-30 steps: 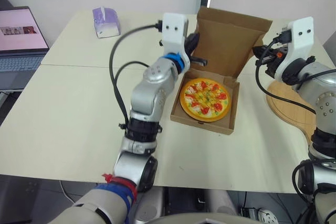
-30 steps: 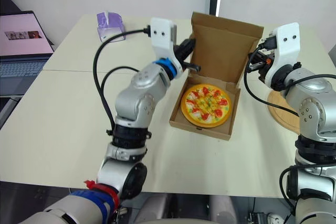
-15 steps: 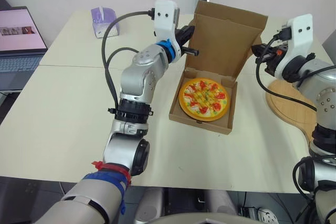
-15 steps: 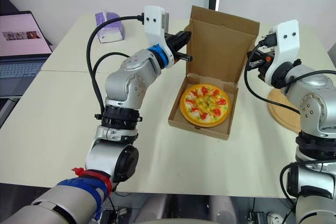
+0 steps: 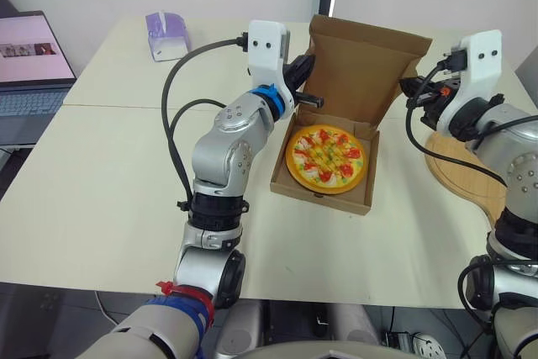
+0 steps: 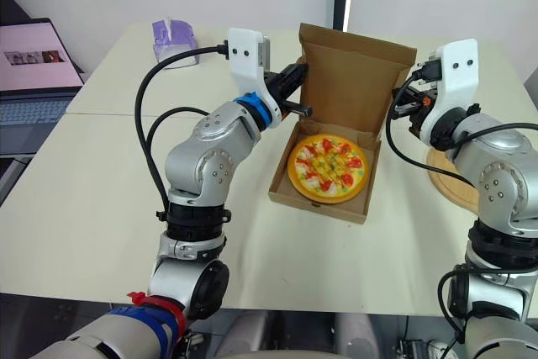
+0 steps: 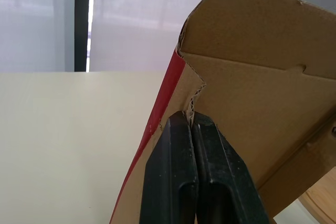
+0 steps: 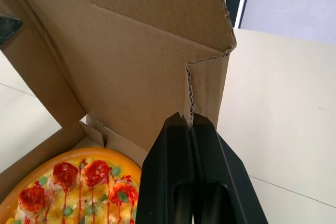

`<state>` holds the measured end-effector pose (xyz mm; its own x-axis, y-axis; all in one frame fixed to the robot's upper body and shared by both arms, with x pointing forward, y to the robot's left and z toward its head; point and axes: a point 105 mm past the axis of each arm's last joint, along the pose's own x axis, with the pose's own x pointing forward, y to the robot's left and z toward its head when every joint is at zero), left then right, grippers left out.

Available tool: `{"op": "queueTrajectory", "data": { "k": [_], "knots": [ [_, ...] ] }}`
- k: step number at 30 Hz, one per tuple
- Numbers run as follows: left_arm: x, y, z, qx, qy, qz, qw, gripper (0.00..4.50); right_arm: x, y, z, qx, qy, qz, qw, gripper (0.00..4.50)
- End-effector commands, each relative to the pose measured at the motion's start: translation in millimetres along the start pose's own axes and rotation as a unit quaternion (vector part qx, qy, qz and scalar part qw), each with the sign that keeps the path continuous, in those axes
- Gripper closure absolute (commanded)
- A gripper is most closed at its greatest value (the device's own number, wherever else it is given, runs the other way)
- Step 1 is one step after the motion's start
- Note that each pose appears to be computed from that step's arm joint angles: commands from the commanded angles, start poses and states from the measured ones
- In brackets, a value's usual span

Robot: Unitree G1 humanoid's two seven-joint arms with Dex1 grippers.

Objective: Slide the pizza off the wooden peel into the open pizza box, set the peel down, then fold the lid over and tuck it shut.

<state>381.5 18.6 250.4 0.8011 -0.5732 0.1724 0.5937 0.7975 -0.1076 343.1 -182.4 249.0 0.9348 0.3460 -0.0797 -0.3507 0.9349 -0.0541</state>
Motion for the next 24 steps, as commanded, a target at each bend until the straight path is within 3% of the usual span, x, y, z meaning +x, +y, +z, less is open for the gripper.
{"op": "queueTrajectory", "data": {
  "k": [1, 11, 24],
  "knots": [
    [-4.6, -22.4, 20.8, 0.016, -0.031, -0.044, 0.998, 4.5, -3.5, 14.9, 9.6, -0.005, -0.019, 0.027, 0.999, 4.48],
    [-30.7, -12.7, 15.8, 0.016, -0.014, -0.04, 0.999, 4.5, -10.9, 17.5, 6.6, 0.0, -0.017, 0.021, 1.0, 4.48],
    [-58.7, -31.2, -12.6, 0.03, 0.004, -0.066, 0.997, 4.5, -21.1, 27.3, -15.0, 0.013, -0.001, 0.016, 1.0, 4.48]
  ]
}}
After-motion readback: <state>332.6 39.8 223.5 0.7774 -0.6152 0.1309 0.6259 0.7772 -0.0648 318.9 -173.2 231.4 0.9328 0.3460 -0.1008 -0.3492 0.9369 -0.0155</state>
